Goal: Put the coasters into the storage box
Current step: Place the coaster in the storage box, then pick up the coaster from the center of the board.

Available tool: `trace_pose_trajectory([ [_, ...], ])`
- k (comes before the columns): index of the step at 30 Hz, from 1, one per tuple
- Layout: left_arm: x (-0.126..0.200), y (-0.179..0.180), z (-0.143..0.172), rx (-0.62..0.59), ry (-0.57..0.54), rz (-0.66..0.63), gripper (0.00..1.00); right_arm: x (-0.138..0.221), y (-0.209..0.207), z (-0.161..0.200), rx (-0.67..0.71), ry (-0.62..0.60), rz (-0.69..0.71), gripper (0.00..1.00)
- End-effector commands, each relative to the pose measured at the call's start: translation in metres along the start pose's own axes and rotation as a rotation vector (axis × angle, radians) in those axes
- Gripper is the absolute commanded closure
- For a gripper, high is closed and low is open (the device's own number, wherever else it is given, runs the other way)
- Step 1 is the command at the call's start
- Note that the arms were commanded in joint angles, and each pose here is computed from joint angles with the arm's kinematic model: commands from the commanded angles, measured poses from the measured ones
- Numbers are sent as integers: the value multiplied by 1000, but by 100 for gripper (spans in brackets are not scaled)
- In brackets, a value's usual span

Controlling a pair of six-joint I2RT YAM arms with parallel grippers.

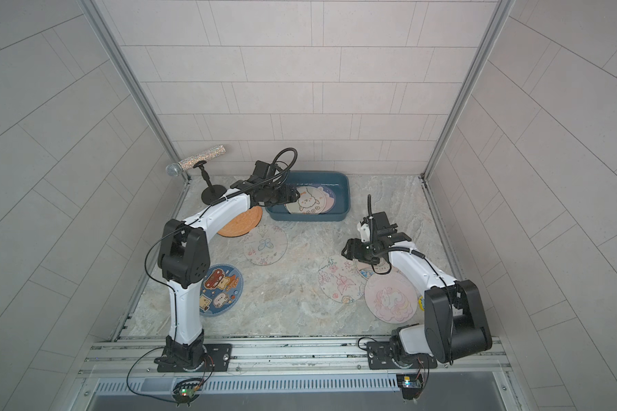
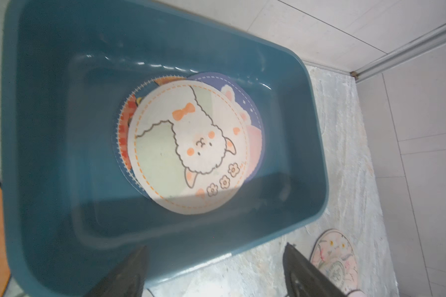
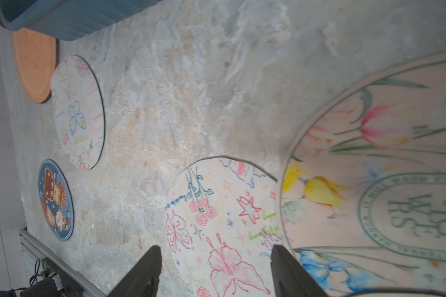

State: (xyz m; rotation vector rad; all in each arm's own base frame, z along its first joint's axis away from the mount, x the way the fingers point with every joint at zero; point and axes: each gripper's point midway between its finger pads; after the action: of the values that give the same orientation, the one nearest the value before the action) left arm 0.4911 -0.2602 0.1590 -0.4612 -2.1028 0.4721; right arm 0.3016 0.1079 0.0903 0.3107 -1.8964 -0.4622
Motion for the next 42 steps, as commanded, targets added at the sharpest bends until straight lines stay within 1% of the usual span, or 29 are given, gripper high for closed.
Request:
trace_pose_trajectory([
  [1,8,-18,19,0,3,63,13,0,-28,11,-14,44,85,30],
  [7,18,-24,56,5,52,104,13,13,-81,4,-118,11,238,29],
  [13,21,-22,84,10,118,123,13,34,-130,-7,-246,-60,371,28],
  [18,19,-21,102,12,165,135,13,41,-162,-8,-376,-102,407,26],
  [23,20,-25,114,5,190,153,12,38,-185,-4,-452,-106,417,27],
  [32,18,-22,125,-6,214,162,12,20,-195,12,-477,-31,406,30],
  [38,16,-23,125,-8,216,169,12,1,-183,23,-487,26,311,37],
  [42,13,-23,124,-4,217,170,11,-13,-173,32,-463,87,274,41],
])
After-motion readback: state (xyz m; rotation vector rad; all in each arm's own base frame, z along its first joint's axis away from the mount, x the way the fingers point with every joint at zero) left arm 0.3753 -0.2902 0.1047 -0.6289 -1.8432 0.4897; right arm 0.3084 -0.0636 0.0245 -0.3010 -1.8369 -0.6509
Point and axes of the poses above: each gripper's point midway between its finger pads, its own x axis back along the fingers, its own y axis along the line the jaws close on, z = x × y, and after that the axes turned 2 degrees about x, right-handed
